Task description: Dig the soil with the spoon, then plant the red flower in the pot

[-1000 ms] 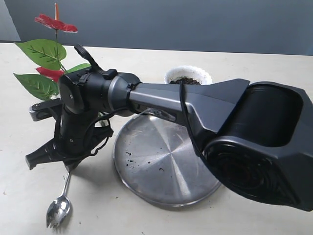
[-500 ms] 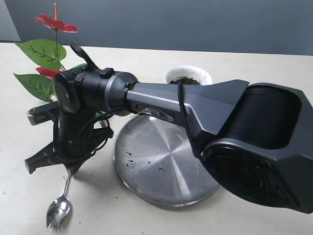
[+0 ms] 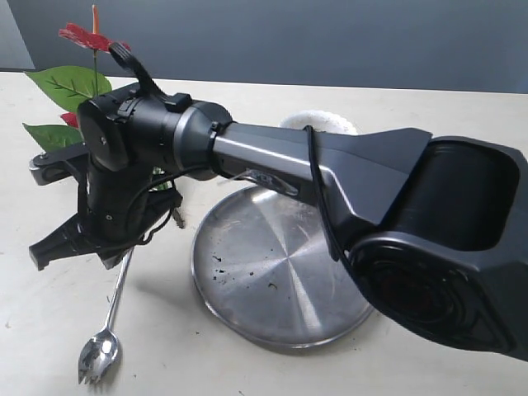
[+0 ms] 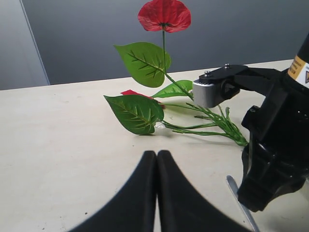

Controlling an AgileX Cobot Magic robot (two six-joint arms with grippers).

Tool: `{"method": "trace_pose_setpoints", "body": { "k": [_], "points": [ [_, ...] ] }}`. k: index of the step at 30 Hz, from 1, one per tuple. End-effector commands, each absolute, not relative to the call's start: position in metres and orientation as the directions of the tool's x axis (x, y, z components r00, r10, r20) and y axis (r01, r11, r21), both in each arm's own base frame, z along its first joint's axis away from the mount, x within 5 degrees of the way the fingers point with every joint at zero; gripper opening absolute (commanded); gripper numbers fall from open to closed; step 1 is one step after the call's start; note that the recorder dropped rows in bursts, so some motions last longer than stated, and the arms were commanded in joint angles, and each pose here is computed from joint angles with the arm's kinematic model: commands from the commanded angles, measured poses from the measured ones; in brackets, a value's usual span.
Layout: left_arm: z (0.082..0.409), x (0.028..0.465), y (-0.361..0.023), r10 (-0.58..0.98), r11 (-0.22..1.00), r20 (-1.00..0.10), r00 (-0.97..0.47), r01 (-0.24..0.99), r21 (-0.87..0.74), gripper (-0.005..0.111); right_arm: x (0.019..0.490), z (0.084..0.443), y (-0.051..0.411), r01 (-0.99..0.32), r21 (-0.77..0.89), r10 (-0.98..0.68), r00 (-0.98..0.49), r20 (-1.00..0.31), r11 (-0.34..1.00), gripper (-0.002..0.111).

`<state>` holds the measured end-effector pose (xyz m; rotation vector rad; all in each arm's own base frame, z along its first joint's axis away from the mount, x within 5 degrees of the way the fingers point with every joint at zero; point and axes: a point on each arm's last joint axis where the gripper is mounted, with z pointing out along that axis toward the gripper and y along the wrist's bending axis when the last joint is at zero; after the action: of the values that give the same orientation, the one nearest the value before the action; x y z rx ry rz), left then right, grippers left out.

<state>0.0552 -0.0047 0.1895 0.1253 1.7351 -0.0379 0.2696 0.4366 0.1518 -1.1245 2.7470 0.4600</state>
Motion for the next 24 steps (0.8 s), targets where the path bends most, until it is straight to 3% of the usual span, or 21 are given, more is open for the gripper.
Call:
{"method": "trace_pose_setpoints", "body": {
  "k": [1,3,6,10,24],
  "points": [
    [0.192,0.055,-0.005,0.058,0.993,-0.988,-0.146,0.11,0.042,0.001,0.278,0.159,0.433,-0.701,0.216,-0.65,-0.712,-0.267,0.679,0.018],
    [0.192,0.055,-0.005,0.058,0.993,-0.988,-0.146,0.11,0.042,0.001,0.281,0.16,0.431,-0.696,0.216,-0.642,-0.716,-0.274,0.684,0.032],
    [0.192,0.055,-0.005,0.058,0.993,-0.988,-0.146,0.11,0.042,0.001,0.289,0.16,0.43,-0.688,0.217,-0.62,-0.721,-0.31,0.692,0.045],
    [0.192,0.055,-0.005,0.058,0.993,-0.988,-0.146,0.11,0.042,0.001,0.293,0.151,0.433,-0.692,0.206,-0.612,-0.714,-0.341,0.692,0.045],
    [0.192,0.055,-0.005,0.058,0.993,-0.988,-0.146,0.11,0.042,0.001,0.295,0.117,0.43,-0.645,0.157,-0.599,-0.758,-0.258,0.748,0.045]
  ]
}}
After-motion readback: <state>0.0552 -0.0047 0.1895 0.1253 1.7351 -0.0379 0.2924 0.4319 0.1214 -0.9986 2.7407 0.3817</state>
